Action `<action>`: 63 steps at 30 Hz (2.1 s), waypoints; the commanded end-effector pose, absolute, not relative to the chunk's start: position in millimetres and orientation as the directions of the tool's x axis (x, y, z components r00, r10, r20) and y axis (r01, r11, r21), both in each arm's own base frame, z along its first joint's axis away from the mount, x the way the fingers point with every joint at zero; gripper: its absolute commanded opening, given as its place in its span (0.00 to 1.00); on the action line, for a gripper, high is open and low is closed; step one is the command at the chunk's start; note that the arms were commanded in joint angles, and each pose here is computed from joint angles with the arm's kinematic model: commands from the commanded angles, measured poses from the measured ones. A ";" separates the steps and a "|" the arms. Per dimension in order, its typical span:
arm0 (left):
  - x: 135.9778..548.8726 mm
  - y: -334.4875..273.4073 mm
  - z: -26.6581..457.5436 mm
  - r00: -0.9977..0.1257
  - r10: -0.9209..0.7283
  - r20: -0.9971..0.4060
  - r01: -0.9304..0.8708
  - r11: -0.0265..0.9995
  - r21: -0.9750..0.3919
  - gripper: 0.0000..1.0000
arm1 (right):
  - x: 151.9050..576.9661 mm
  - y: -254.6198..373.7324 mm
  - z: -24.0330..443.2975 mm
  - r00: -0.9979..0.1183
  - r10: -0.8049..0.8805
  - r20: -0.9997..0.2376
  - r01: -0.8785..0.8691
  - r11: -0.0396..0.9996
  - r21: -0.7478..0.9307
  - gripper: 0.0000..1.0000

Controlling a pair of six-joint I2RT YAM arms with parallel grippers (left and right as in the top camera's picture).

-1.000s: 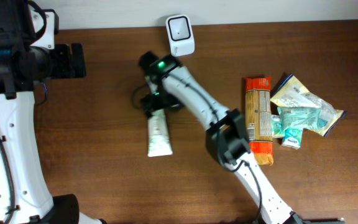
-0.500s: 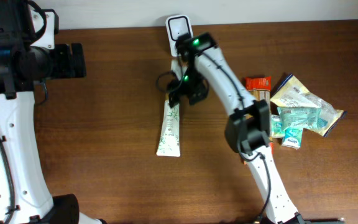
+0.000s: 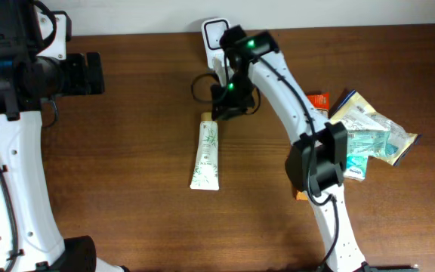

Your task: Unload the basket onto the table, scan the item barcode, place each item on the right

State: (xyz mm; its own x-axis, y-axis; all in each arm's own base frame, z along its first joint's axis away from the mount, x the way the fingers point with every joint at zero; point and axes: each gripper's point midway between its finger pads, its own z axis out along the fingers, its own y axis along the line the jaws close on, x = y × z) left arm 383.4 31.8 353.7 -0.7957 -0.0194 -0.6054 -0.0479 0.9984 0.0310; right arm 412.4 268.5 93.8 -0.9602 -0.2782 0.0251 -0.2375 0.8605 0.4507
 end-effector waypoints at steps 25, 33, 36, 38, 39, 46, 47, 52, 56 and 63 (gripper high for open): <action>382.0 32.6 360.2 -0.784 -0.007 -0.620 -0.042 0.998 0.041 0.99 | 439.5 229.5 99.7 -0.959 -0.242 -0.145 -0.263 0.955 0.141 0.04; 382.1 32.5 360.2 -0.784 -0.007 -0.620 -0.041 0.998 0.041 0.99 | 445.6 183.1 96.0 -0.916 -0.352 -0.192 -0.155 0.753 -0.639 0.04; 382.0 32.5 360.2 -0.784 -0.007 -0.620 -0.041 0.998 0.041 0.99 | 442.4 188.1 69.3 -0.913 -0.385 -0.134 -0.196 0.704 -0.683 0.04; 382.1 32.5 360.2 -0.784 -0.007 -0.620 -0.041 0.998 0.041 0.99 | 438.1 191.8 53.5 -0.913 -0.397 -0.097 -0.226 0.689 -0.689 0.04; 382.0 32.6 360.2 -0.784 -0.007 -0.620 -0.042 0.998 0.041 0.99 | 435.4 195.2 49.5 -0.913 -0.399 -0.088 -0.238 0.692 -0.681 0.04; 382.1 32.5 360.2 -0.784 -0.007 -0.620 -0.041 0.998 0.041 0.99 | 396.1 254.3 21.3 -0.898 -0.438 -0.036 -0.360 0.778 -0.515 0.42; 382.1 32.5 360.2 -0.784 -0.007 -0.620 -0.041 0.998 0.041 0.99 | 391.0 262.3 19.5 -0.892 -0.450 -0.032 -0.376 0.781 -0.499 0.49; 382.0 32.5 360.2 -0.784 -0.007 -0.620 -0.041 0.998 0.041 0.99 | 351.9 315.3 4.9 -0.803 -0.594 0.053 -0.586 0.770 -0.254 0.68; 382.0 32.6 360.2 -0.784 -0.007 -0.620 -0.042 0.998 0.041 0.99 | 340.7 347.4 29.2 -0.755 -0.656 0.022 -0.656 0.755 -0.005 0.68; 382.0 32.5 360.2 -0.784 -0.007 -0.620 -0.041 0.998 0.041 0.99 | 382.5 313.7 117.8 -0.819 -0.565 -0.101 -0.572 0.817 0.074 0.69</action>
